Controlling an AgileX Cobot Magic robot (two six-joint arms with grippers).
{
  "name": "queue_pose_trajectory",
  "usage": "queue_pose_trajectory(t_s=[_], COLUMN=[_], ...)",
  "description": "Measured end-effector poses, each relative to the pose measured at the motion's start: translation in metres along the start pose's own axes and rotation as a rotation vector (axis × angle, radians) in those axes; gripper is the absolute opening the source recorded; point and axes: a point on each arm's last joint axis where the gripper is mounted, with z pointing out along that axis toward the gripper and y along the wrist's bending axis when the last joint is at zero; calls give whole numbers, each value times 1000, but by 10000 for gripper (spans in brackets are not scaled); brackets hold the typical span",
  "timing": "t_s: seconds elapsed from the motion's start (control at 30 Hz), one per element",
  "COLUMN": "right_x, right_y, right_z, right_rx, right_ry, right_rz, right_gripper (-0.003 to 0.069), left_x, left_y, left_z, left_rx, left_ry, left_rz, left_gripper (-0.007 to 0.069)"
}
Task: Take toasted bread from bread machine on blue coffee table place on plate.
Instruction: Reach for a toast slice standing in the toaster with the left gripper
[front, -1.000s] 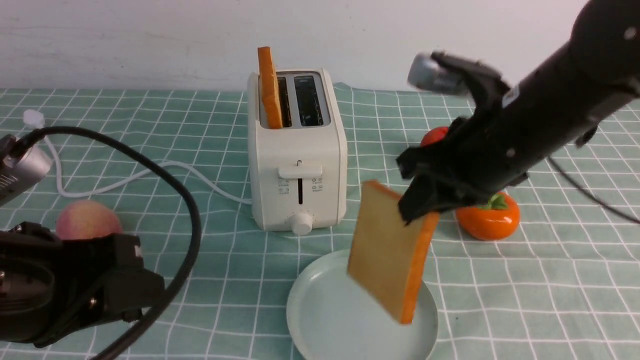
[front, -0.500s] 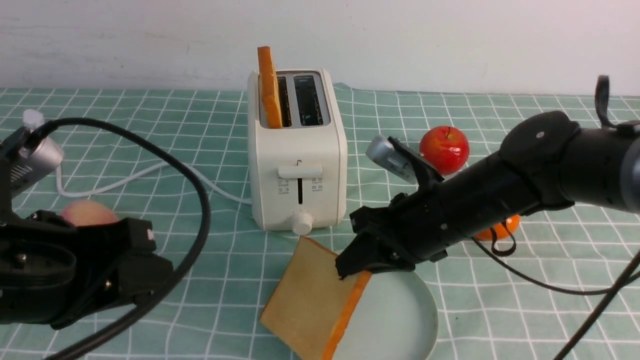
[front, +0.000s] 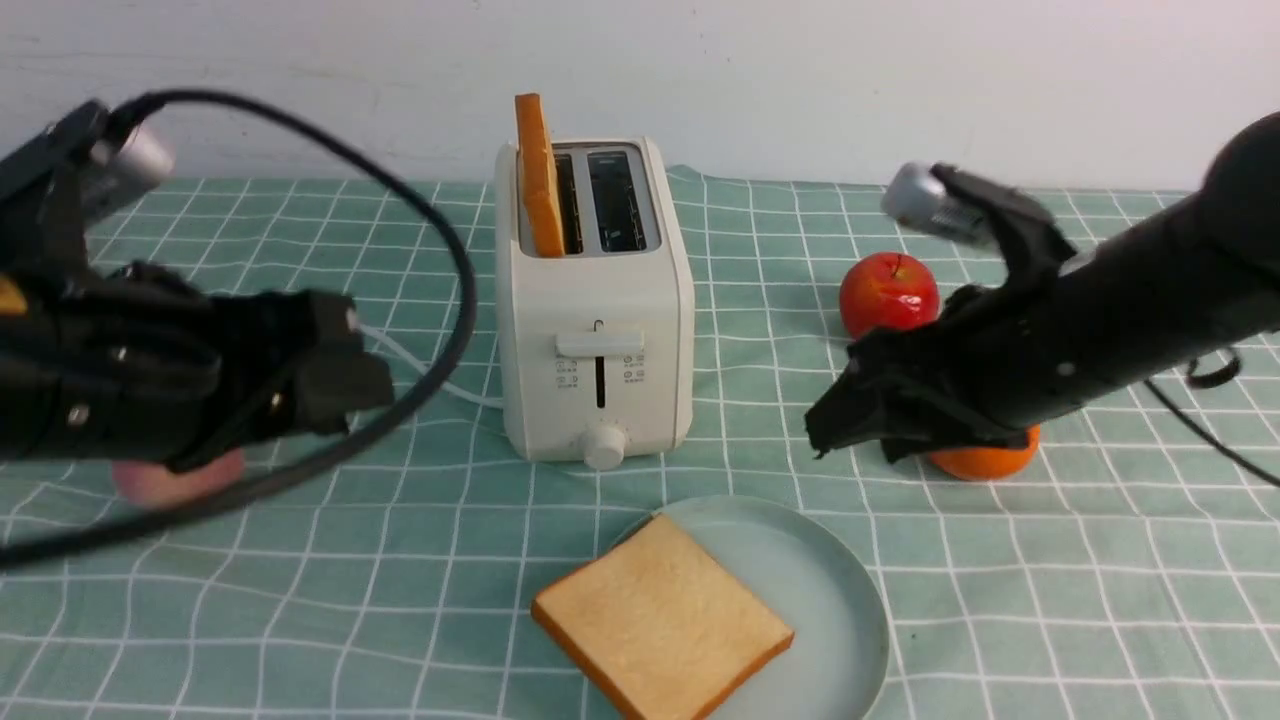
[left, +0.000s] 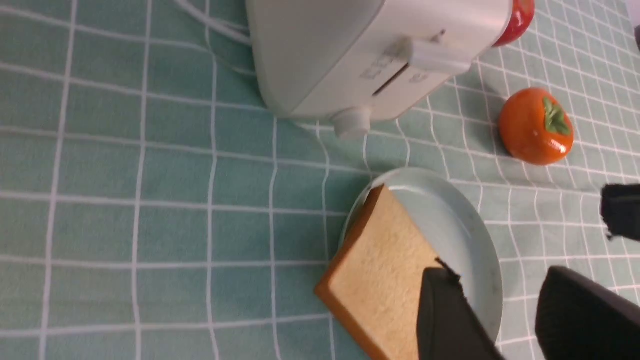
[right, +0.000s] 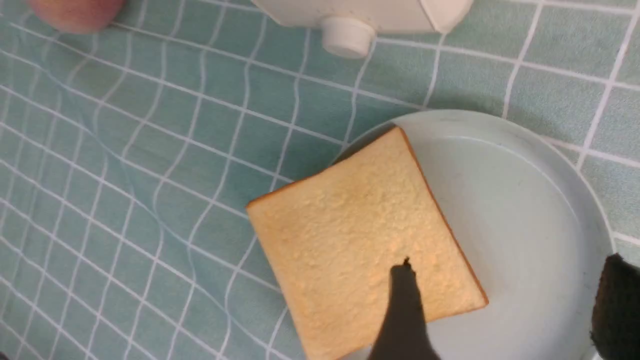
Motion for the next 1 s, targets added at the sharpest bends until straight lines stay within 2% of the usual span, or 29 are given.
queue_pose_trajectory(t_s=[0.17, 0.23, 0.37, 0.53, 0.73, 0.83, 0.87, 0.9, 1.0], right_x=[12, 16, 31, 39, 40, 41, 41, 41, 41], right_y=[26, 30, 45, 52, 53, 54, 54, 54, 54], right_z=[-54, -62, -89, -103, -106, -106, -106, -106, -106], right_rx=[-29, -35, -62, -75, -77, -81, -82, -82, -82], right_ry=[-42, -37, -18, -22, -21, -17, -16, -15, -13], right_rz=[-54, -60, -86, -111, -115, -114, -114, -114, -114], right_gripper=[495, 495, 495, 495, 495, 495, 495, 495, 495], left_x=[-52, -61, -88, -105, -110, -108, -108, -108, -110], left_y=[-31, -37, -64, -69, -57, -51, -51, -51, -54], left_z=[26, 33, 74, 137, 192, 211, 212, 212, 207], left_rx=[6, -1, -84, -222, -277, -286, -283, -283, -283], left_ry=[4, 0, 5, -28, -32, -27, -29, -29, -33], left_rz=[86, 109, 173, 169, 63, 63, 65, 65, 80], left_gripper=[375, 400, 505, 536, 527, 472, 416, 406, 147])
